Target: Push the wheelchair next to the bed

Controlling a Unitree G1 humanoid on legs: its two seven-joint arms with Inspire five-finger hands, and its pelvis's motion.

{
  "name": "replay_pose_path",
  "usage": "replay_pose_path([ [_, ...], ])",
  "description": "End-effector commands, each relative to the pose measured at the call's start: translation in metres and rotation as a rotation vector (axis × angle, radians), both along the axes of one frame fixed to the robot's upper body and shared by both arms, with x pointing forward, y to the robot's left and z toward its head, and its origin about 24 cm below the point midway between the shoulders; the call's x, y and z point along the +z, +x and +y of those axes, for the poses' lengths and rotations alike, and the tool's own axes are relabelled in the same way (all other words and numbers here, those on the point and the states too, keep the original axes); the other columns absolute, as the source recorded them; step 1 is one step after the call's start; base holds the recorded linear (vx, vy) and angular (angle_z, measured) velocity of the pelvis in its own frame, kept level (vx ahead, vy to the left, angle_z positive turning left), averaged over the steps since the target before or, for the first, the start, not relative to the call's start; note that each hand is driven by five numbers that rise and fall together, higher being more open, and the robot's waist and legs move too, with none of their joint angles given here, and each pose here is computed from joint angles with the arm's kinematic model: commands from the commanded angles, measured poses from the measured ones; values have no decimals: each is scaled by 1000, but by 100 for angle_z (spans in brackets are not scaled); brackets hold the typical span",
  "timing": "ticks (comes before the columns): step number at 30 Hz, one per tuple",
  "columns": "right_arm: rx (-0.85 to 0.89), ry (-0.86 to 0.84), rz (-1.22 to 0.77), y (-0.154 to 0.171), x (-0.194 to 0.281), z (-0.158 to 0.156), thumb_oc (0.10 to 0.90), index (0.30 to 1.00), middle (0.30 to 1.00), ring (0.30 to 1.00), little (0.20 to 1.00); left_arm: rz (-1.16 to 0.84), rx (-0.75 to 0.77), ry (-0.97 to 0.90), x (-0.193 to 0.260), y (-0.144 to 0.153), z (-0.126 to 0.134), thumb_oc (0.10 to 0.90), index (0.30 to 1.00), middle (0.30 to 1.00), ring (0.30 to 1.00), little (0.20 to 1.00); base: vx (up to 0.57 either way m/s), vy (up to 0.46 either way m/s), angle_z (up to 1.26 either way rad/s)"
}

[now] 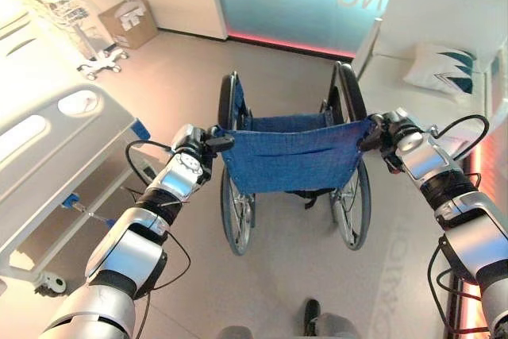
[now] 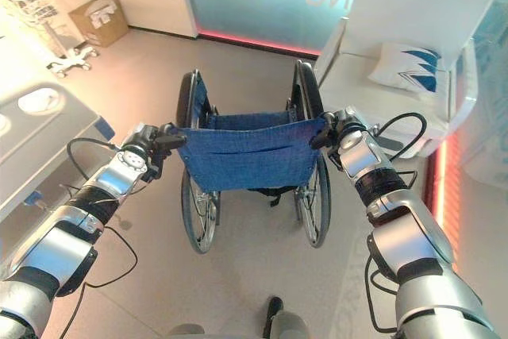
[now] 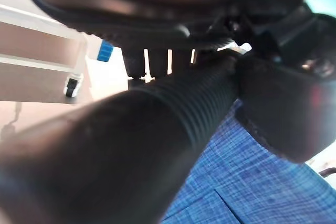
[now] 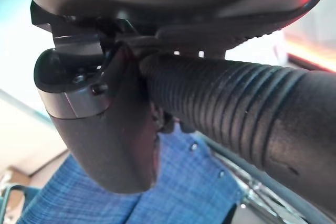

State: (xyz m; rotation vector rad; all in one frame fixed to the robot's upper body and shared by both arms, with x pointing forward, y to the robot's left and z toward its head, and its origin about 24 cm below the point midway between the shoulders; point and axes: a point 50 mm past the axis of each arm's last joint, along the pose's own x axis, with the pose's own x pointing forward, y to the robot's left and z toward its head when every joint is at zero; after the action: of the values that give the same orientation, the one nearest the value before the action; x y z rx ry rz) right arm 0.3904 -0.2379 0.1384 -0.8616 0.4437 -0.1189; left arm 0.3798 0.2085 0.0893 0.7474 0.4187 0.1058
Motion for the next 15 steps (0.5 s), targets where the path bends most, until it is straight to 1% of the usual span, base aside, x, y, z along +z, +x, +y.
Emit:
replay_pose_path([
  [1, 334, -170, -93, 5, 19, 36, 400, 300, 300, 300, 300, 175, -164, -136, -63, -33, -19, 400, 300, 300, 300, 300, 335, -212, 30],
  [3, 348, -192, -91, 6, 20, 37, 400, 300, 300, 300, 300, 185, -174, -144, -66, -37, -22, 400, 300, 300, 300, 300, 382, -194, 1],
  [4, 360, -229, -85, 7, 22, 40, 400, 300, 300, 300, 300, 198, -195, -146, -65, -38, -25, 400, 300, 300, 300, 300, 406, -168, -4],
  [7, 374, -295, -83, 9, 28, 40, 400, 300, 300, 300, 300, 220, -232, -145, -65, -41, -23, 400, 300, 300, 300, 300, 396, -133, -28],
  [8, 390, -337, -77, 10, 33, 37, 400, 300, 300, 300, 300, 233, -252, -140, -65, -44, -17, 400, 300, 300, 300, 300, 377, -87, -46],
  [12, 394, -349, -63, 11, 42, 30, 400, 300, 300, 300, 300, 265, -290, -112, -62, -52, -4, 400, 300, 300, 300, 300, 465, -59, -73],
  [13, 401, -375, -47, 12, 44, 28, 400, 300, 300, 300, 300, 278, -307, -73, -61, -55, 0, 400, 300, 300, 300, 300, 565, 9, -65],
  [15, 411, -383, -35, 13, 42, 27, 400, 300, 300, 300, 300, 289, -310, -46, -59, -56, 4, 400, 300, 300, 300, 300, 522, 24, -33],
])
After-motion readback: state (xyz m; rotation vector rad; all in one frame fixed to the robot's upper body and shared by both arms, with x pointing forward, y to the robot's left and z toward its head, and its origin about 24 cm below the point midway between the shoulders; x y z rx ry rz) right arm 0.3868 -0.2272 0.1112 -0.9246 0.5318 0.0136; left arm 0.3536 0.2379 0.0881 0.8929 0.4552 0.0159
